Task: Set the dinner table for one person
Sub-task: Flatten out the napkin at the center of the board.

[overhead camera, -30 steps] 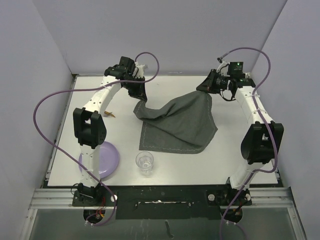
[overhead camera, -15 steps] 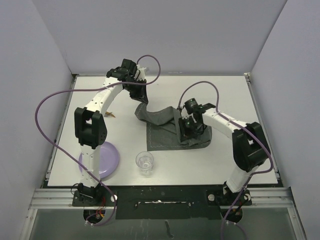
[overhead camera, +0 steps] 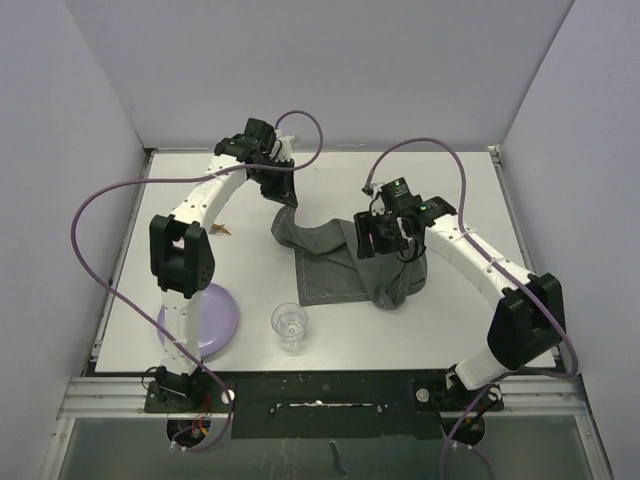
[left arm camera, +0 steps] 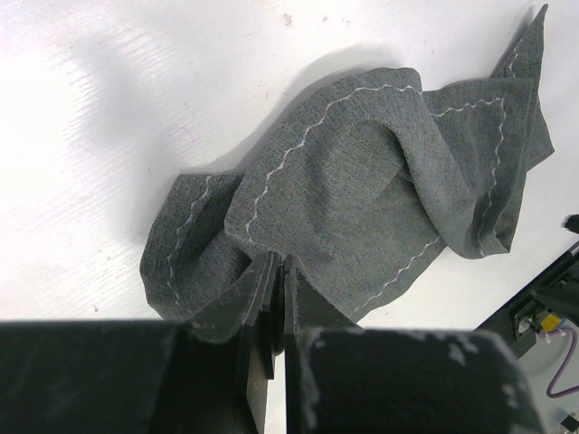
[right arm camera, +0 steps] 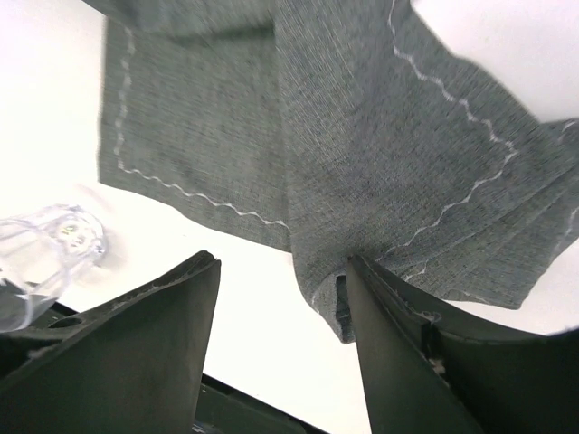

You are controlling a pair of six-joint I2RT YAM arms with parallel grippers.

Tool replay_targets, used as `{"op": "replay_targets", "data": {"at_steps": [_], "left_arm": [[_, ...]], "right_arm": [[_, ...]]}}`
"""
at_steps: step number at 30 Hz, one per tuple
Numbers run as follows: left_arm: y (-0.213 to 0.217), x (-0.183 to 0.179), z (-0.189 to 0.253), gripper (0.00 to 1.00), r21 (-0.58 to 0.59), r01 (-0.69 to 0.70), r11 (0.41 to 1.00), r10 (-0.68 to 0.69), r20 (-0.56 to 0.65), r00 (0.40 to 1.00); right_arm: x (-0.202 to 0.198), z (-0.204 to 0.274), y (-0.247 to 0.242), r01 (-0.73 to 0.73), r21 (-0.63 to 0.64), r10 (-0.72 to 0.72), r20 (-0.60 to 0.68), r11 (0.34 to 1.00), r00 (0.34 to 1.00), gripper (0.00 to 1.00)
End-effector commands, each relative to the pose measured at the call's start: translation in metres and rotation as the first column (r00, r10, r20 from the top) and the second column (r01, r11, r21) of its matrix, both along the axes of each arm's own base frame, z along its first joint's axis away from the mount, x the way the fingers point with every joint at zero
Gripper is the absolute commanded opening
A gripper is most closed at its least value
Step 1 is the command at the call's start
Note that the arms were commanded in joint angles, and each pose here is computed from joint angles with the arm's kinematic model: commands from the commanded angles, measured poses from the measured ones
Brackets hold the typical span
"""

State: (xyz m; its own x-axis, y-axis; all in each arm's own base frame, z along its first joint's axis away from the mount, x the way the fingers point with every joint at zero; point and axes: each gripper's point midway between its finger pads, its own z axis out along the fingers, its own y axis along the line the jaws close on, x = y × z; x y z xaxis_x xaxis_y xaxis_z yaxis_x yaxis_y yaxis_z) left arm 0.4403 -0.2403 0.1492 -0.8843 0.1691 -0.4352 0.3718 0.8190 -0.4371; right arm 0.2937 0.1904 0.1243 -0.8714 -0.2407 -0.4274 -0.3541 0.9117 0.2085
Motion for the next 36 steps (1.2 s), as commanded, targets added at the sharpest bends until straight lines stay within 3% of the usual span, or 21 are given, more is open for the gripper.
{"op": "replay_targets", "data": {"at_steps": [1,9,15,36], "left_arm": [[-0.002,0.006,0.044,0.00,-0.041,0.008,0.999,-0.003,0.119,0.993],[-0.003,0.005,0.049,0.00,-0.046,0.007,0.999,-0.001,0.128,0.992],[-0.003,0.005,0.048,0.00,-0.050,0.011,0.999,-0.004,0.126,0.992],[-0.003,0.004,0.040,0.00,-0.041,0.010,0.999,-0.005,0.114,0.994]], "right_arm": [[0.016,0.049,-0.001,0.029,0.070,-0.039,0.142,0.997,0.989,0.60],[0.036,0.023,-0.067,0.278,0.144,-0.290,0.073,0.950,0.954,0.47],[0.036,0.000,-0.096,0.389,0.176,-0.401,0.042,0.904,0.915,0.45],[0.057,-0.060,-0.103,0.452,0.312,-0.433,-0.132,0.835,0.891,0.38]]}}
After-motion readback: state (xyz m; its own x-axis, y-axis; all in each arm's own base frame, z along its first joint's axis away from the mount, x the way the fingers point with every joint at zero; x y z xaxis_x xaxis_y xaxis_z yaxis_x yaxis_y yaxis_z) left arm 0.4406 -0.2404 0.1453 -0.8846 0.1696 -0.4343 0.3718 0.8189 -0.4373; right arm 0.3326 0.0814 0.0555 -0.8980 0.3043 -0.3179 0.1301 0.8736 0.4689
